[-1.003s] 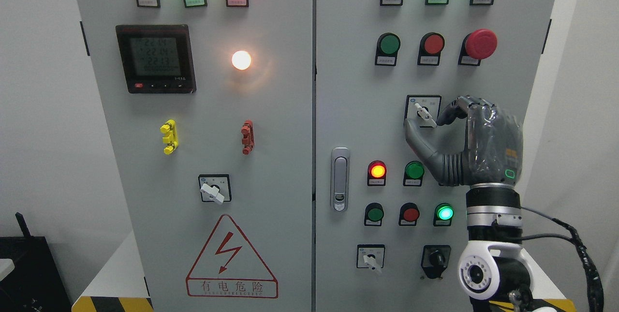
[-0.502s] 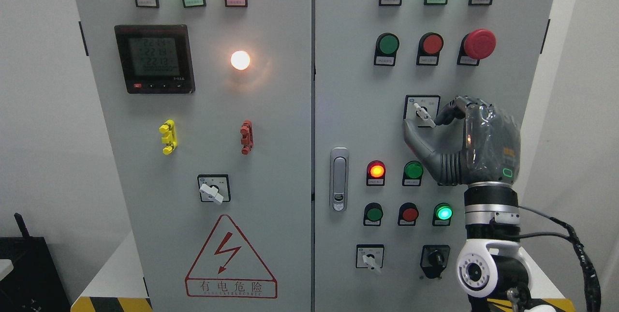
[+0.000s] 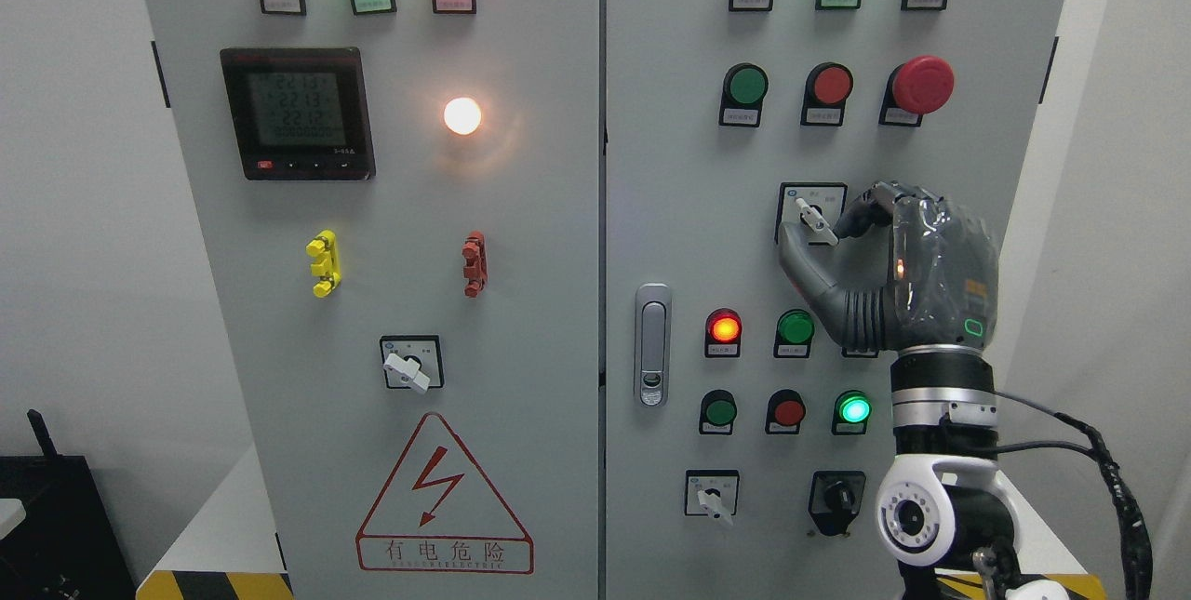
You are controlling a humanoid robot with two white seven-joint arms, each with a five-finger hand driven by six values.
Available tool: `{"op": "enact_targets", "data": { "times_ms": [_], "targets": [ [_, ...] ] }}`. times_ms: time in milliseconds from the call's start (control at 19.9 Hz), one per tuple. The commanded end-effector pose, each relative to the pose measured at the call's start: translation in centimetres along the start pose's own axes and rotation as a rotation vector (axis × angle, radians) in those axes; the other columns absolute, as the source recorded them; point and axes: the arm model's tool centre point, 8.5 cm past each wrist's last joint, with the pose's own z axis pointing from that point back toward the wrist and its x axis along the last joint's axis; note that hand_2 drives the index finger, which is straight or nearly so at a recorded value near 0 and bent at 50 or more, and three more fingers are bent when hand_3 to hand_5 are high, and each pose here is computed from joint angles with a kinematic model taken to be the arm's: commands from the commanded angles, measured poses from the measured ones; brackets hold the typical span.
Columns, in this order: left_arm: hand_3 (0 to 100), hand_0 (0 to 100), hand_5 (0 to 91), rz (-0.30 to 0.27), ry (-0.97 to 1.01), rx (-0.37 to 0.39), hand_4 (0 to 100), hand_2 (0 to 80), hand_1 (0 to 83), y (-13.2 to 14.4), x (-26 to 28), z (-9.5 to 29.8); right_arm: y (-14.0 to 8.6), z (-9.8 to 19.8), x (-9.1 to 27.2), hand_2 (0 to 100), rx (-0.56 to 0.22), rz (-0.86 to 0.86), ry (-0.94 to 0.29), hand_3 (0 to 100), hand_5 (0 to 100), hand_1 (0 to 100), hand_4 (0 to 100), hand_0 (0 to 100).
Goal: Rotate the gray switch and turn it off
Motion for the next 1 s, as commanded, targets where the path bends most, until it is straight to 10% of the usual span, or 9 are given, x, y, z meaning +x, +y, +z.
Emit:
{"op": "enact_targets", "data": {
  "times_ms": [0,953],
  "targets": [
    [0,12,0.0,0.022,0.026,0.001,0,0.0,38.9,0.0,-0.81,0.11,0.19,-0.28,-0.02,65,0.001,0.002,0.003,69,71,34,63,23],
    [0,12,0.0,0.02,0.027,0.001,0,0.0,38.9,0.0,-0.91,0.12,0.28,-0.49,-0.14,68,-0.002,0.005,0.017,71,71,39,64,28]
  ]
}}
